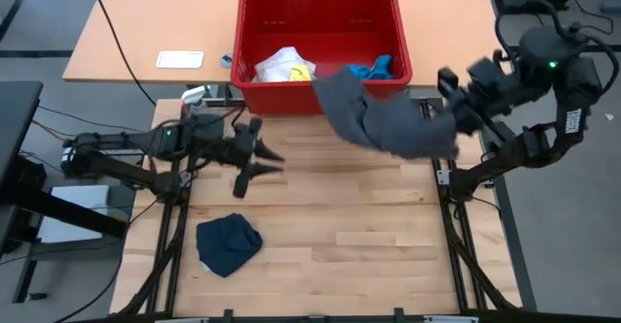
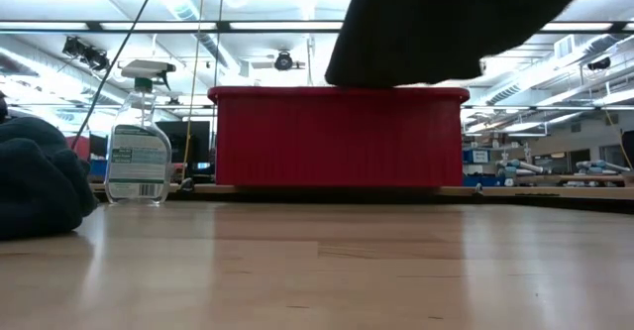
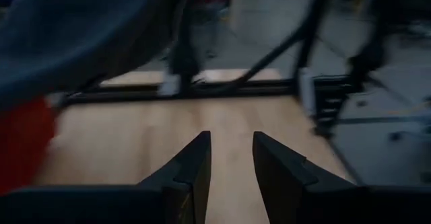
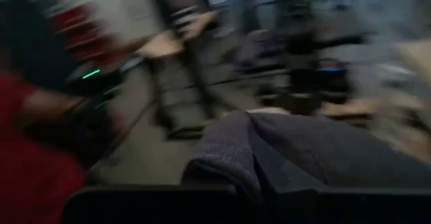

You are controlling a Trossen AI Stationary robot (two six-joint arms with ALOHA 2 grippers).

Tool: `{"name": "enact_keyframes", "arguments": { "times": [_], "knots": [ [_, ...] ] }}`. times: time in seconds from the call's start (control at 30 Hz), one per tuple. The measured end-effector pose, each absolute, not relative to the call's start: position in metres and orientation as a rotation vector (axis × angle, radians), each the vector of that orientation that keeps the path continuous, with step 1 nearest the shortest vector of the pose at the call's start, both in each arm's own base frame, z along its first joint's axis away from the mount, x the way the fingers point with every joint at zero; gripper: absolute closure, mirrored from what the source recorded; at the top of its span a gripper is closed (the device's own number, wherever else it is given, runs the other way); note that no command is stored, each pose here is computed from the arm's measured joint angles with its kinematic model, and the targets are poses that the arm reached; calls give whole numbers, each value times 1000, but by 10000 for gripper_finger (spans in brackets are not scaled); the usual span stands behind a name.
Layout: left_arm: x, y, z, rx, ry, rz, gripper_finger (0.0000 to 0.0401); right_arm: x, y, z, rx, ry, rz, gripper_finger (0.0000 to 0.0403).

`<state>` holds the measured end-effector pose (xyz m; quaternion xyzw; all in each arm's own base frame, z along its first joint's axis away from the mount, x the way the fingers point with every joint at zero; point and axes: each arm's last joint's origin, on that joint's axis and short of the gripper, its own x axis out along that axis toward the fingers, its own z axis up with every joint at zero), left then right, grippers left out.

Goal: Fold laundry
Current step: Remove the black shorts from the red laundry bin

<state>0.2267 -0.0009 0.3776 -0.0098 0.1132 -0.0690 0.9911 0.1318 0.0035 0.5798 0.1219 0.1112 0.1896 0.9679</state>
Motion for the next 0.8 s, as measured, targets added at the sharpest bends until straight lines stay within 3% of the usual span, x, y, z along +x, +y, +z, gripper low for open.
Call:
{"name": "enact_keyframes", "arguments": {
  "times": [0.13,0.23,0.33,0.5,0.67,0.8],
  "knots": [
    [226,-33,385,-74,158,-237,287,125,17,583,217,207,503,390],
    [223,-54,390,-90,109,-243,287,124,21,580,221,233,468,390],
    [219,-68,394,-107,72,-223,287,127,19,570,283,336,309,390],
    [223,-79,390,-175,72,-127,287,149,14,537,435,640,-119,390],
    [239,-78,369,-220,181,70,287,212,14,497,408,748,-256,390],
    [254,-72,342,-292,341,168,287,270,-7,437,378,895,-456,383]
  ]
}}
